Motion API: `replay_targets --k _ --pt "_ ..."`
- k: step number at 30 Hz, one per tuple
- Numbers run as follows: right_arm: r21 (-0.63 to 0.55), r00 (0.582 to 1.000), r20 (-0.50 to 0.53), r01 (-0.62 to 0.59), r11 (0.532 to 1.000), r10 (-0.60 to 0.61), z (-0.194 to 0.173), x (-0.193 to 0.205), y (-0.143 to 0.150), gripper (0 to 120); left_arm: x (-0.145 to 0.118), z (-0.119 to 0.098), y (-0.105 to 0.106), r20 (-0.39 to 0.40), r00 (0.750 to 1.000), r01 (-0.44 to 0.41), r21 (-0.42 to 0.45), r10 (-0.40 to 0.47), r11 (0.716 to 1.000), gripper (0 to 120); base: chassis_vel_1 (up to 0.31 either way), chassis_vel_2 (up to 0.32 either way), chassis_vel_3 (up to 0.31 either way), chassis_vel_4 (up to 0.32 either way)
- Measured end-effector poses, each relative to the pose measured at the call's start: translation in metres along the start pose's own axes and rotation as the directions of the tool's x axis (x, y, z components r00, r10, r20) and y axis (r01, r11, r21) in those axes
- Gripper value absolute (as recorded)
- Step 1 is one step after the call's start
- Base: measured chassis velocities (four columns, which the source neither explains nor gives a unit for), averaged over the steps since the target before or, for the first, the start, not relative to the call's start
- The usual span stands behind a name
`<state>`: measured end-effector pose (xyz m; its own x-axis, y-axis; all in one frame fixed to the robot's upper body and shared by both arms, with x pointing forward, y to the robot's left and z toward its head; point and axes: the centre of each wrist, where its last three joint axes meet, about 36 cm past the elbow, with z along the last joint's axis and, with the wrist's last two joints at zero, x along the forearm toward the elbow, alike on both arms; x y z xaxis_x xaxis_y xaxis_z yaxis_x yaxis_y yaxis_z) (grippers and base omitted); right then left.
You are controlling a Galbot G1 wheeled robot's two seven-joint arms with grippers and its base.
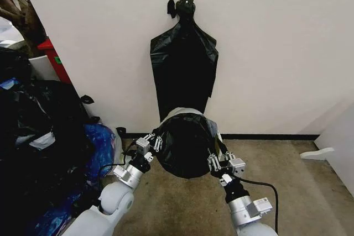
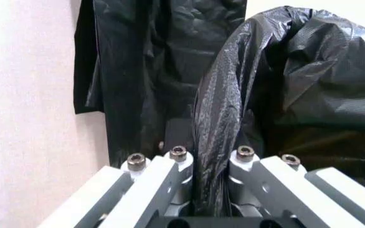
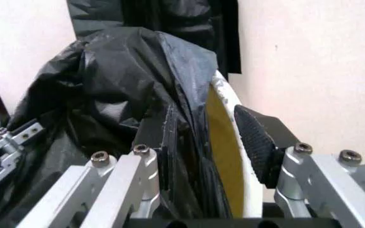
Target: Place the garbage bag over the trash bin.
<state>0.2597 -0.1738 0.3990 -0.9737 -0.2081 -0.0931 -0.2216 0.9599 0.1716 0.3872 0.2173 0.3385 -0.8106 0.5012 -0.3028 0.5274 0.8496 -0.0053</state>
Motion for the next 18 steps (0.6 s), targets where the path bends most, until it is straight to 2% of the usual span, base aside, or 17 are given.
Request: replay_targets --k 7,18 --pt "-0.021 1.0 -0.003 0.005 1.0 -0.005 -0.0029 -0.0004 0.0031 25 0.0004 0.0007 -0.0001 -0.003 1.0 0.0 -0.001 0.0 1.0 4 0.0 0.0 0.0 0.0" --pt "-0.008 1.0 -0.013 0.008 1.0 -0.008 -0.0001 -0.0008 0.0051 23 0.0022 0.0008 -0.0011 -0.007 1.0 0.0 0.0 0.0 1.0 4 0.0 0.0 0.0 0.0"
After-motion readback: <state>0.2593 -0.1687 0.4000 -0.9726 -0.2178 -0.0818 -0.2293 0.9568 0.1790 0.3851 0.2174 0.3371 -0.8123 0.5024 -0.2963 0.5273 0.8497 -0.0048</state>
